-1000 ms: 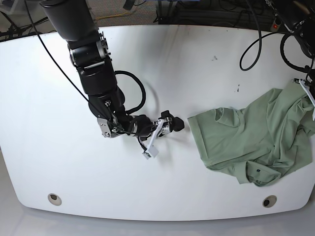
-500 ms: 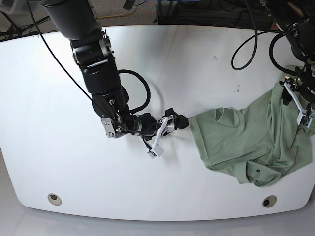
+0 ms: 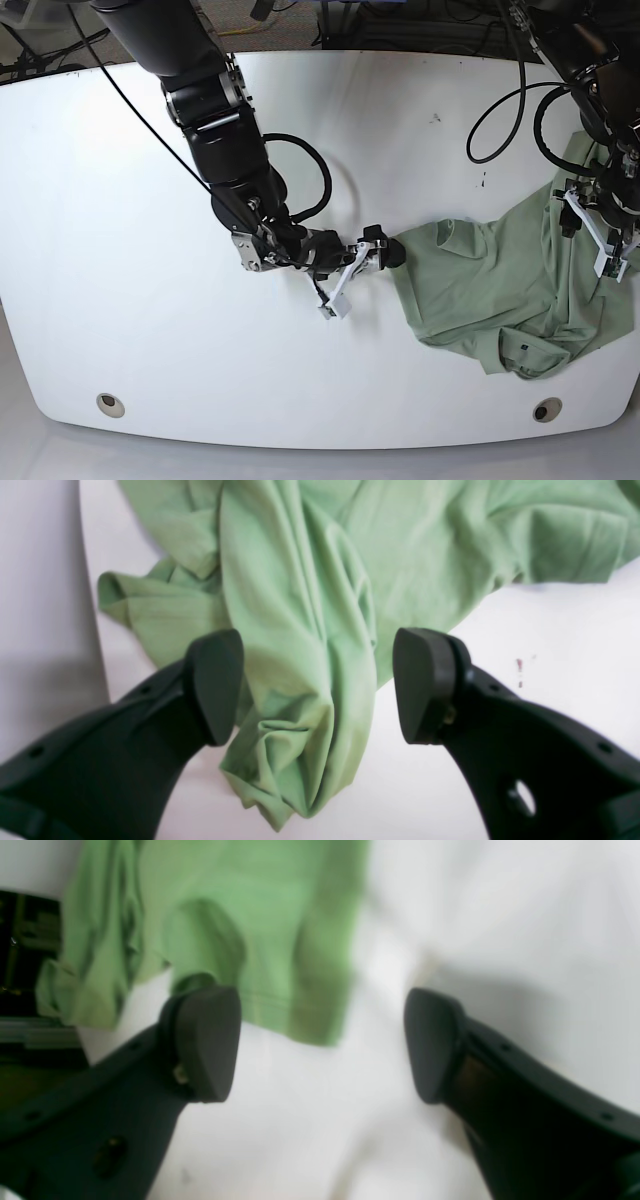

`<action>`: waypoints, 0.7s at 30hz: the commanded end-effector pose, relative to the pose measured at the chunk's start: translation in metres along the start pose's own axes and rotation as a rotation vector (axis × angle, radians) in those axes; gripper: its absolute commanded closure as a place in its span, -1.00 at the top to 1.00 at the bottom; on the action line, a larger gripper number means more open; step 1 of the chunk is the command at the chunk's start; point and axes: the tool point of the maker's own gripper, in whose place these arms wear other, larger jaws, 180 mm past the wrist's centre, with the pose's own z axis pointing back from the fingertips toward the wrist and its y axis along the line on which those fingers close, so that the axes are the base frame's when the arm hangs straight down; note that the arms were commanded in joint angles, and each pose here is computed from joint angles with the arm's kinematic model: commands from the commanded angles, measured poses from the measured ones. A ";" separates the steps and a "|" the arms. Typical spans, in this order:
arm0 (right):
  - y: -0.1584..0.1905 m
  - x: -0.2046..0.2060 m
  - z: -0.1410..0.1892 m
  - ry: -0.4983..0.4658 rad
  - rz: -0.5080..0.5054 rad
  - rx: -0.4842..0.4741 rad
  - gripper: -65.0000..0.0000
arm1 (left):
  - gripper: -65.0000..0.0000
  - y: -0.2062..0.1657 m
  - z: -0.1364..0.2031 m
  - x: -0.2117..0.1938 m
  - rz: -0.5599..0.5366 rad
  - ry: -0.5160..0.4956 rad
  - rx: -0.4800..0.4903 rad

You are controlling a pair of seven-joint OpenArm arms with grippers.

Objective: Fold the T-shirt properly
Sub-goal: 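Release the shirt with the right gripper and reach toward the shirt, then grasp the shirt edge with the right gripper and spread it out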

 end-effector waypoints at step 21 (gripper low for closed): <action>0.012 -0.003 -0.032 -0.053 0.041 -0.077 -0.67 | 0.31 0.032 0.017 -0.025 0.030 0.024 0.075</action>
